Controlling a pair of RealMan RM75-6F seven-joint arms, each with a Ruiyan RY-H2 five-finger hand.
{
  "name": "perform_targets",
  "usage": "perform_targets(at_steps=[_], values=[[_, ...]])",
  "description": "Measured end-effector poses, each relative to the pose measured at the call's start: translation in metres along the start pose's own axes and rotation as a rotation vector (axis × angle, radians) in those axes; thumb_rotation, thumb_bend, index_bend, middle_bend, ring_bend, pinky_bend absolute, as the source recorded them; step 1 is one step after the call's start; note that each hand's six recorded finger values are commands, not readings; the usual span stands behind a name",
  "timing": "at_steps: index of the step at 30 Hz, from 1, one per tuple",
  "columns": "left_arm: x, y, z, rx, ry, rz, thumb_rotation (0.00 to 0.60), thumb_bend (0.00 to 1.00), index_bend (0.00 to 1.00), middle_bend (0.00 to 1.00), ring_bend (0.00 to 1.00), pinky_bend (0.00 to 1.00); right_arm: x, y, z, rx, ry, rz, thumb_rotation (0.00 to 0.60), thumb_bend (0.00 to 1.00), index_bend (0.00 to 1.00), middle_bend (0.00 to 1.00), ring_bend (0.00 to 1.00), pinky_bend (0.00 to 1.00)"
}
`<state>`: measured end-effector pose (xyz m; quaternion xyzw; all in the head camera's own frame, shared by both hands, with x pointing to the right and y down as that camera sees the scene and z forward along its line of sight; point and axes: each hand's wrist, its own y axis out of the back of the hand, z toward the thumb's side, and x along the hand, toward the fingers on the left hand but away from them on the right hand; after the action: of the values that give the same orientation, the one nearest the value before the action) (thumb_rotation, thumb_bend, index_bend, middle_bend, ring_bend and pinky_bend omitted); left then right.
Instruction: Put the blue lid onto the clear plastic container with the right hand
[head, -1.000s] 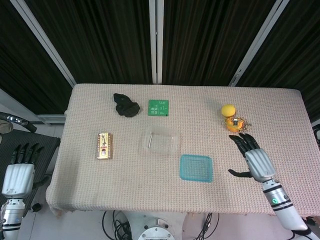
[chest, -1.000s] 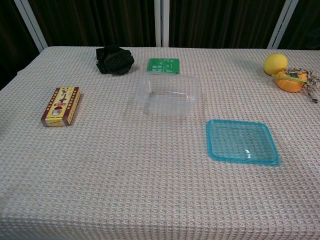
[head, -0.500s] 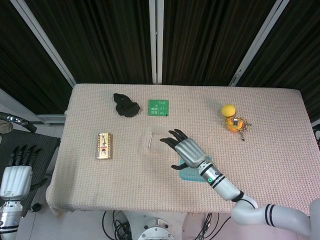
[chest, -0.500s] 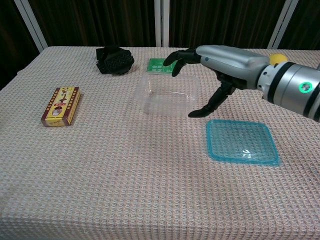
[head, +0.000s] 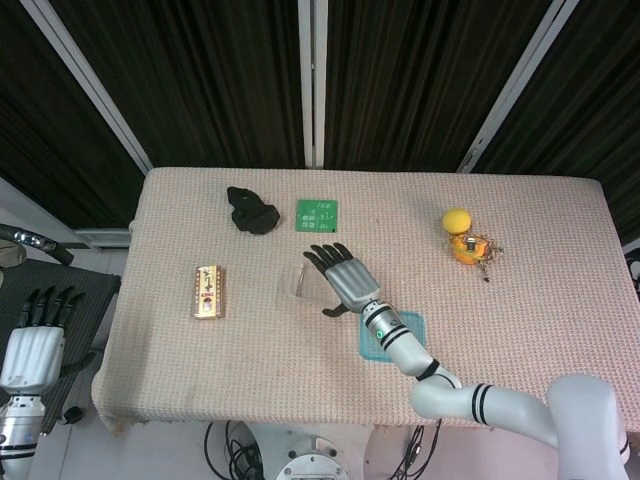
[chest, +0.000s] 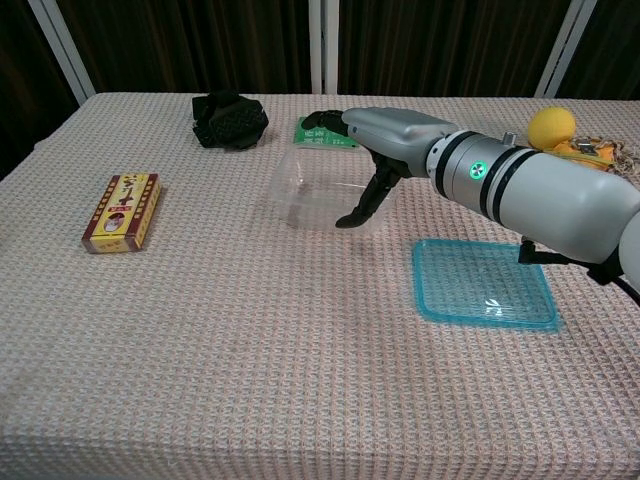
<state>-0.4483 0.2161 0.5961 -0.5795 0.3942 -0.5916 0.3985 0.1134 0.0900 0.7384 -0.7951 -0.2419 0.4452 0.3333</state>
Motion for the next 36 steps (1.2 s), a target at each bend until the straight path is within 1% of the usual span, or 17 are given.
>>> perform_targets(at_steps=[8,12,15,18,21,23,26,28,31,34,36], values=[[0.002,-0.001,-0.003,-0.007,0.003,-0.001,0.600,0.00,0.16,0.09,0.00,0.00,-0.004,0.014,-0.037,0.010,-0.106,-0.045,0.600,0.03,0.00,0.00,0.00,0.00],[0.002,-0.002,-0.003,-0.008,0.000,-0.004,0.600,0.00,0.16,0.09,0.00,0.00,0.004,0.022,-0.054,0.018,-0.136,-0.055,0.600,0.03,0.00,0.01,0.00,0.00],[0.002,-0.003,-0.003,-0.010,0.002,-0.006,0.600,0.00,0.16,0.09,0.00,0.00,0.018,0.027,-0.062,0.009,-0.136,-0.060,0.600,0.03,0.00,0.04,0.00,0.00],[0.002,-0.004,-0.005,-0.008,0.008,-0.012,0.600,0.00,0.16,0.09,0.00,0.00,0.042,0.031,-0.066,-0.016,-0.121,-0.061,0.600,0.03,0.00,0.08,0.00,0.00],[0.002,-0.002,-0.005,-0.008,0.008,-0.006,0.600,0.00,0.16,0.09,0.00,0.00,0.076,0.034,-0.072,-0.051,-0.103,-0.037,0.600,0.03,0.00,0.11,0.00,0.00],[0.002,-0.001,-0.003,-0.005,0.005,-0.001,0.600,0.00,0.16,0.09,0.00,0.00,0.104,0.034,-0.078,-0.075,-0.102,0.000,0.600,0.03,0.00,0.12,0.00,0.00],[0.002,-0.001,-0.001,-0.005,-0.001,-0.002,0.600,0.00,0.16,0.09,0.00,0.00,0.146,0.023,-0.088,-0.119,-0.128,0.082,0.600,0.03,0.00,0.13,0.00,0.00],[0.002,-0.002,0.002,-0.006,-0.007,-0.005,0.600,0.00,0.16,0.09,0.00,0.00,0.167,0.010,-0.093,-0.163,-0.154,0.137,0.600,0.03,0.00,0.13,0.00,0.00],[0.002,-0.002,0.005,-0.009,-0.015,-0.003,0.600,0.00,0.16,0.09,0.00,0.00,0.175,-0.007,-0.094,-0.207,-0.169,0.183,0.600,0.03,0.00,0.12,0.00,0.00],[0.001,-0.003,0.006,-0.007,-0.018,-0.002,0.600,0.00,0.16,0.09,0.00,0.00,0.175,-0.020,-0.092,-0.227,-0.176,0.198,0.600,0.03,0.00,0.12,0.00,0.00],[0.000,-0.002,0.005,-0.007,-0.014,-0.002,0.600,0.00,0.16,0.09,0.00,0.00,0.174,-0.025,-0.092,-0.225,-0.181,0.194,0.600,0.03,0.00,0.12,0.00,0.00]])
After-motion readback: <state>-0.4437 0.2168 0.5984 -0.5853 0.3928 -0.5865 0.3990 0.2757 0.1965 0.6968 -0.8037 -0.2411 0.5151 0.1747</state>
